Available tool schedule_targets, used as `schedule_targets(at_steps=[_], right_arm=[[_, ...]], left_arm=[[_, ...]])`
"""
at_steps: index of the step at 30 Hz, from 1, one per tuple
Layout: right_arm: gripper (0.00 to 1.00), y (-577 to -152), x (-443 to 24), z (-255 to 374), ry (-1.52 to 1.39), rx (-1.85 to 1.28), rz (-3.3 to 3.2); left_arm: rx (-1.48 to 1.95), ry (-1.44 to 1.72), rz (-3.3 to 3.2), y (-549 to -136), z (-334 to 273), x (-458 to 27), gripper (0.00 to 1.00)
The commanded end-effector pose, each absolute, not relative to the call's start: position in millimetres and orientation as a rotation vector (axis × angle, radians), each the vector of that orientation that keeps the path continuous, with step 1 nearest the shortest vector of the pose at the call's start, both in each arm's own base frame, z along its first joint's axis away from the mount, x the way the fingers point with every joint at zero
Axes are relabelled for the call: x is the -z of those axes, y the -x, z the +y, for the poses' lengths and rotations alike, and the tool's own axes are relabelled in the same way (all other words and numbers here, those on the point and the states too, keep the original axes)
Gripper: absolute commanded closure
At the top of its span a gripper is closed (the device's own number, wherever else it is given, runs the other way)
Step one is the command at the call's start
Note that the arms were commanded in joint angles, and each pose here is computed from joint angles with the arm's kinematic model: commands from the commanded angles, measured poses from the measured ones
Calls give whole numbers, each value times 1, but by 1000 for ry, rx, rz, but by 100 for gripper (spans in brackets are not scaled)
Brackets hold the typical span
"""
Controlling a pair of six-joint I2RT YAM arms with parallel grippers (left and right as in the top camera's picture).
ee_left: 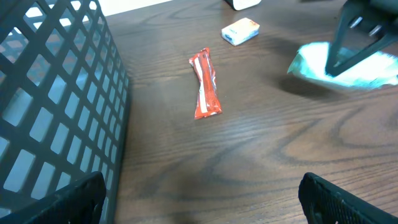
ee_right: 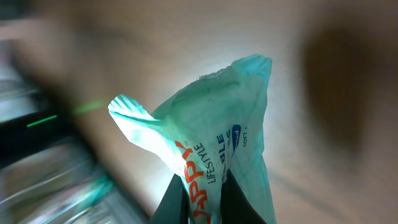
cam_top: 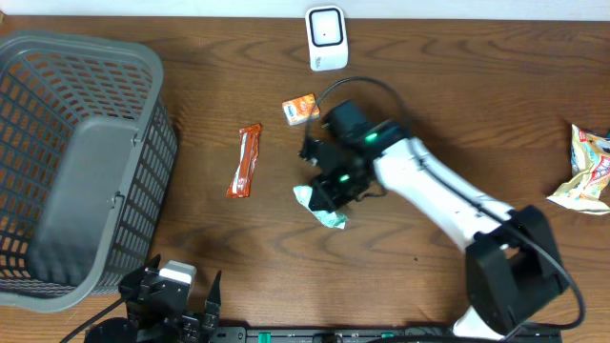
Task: Scan the item barcode
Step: 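Reach the right gripper to the green wipes pack and grasp it, then lift the green wipes pack to the scanner with the right gripper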
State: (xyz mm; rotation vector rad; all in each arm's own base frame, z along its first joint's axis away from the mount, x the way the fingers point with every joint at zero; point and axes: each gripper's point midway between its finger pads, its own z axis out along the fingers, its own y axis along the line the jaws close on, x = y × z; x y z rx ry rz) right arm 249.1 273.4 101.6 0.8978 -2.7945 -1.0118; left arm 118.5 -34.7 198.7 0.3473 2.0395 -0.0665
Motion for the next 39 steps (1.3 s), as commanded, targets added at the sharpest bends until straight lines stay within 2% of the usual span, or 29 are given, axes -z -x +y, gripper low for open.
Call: schedule_targets(at_steps=[1, 5, 11, 14, 32, 33, 36, 39], right_arm=[[99, -227, -172, 292, -862, 1707, -2372], [99, -221, -231, 289, -581, 2056, -2016], [99, -216, -233, 285, -18, 1726, -1902], [99, -216, -233, 283, 156, 1608, -1844], [99, -223, -231, 276, 221, 1590, -1845], [99, -223, -228, 276, 216, 1580, -1864], [99, -245, -163, 270, 62, 1392, -2336], [99, -277, -96, 237, -25, 917, -2850]], left_arm=[[70, -354, 2027, -118, -36, -201, 2], [70, -354, 2027, -118, -36, -201, 2], [70, -354, 2027, -118, -36, -201, 2], [70, -354, 2027, -118, -36, -201, 2], [70, -354, 2027, -118, -36, -201, 2], [70, -354, 2027, -118, -36, -201, 2], [70, -354, 2027, -118, -36, -201, 2], [70, -354, 2027, -118, -36, -201, 2]])
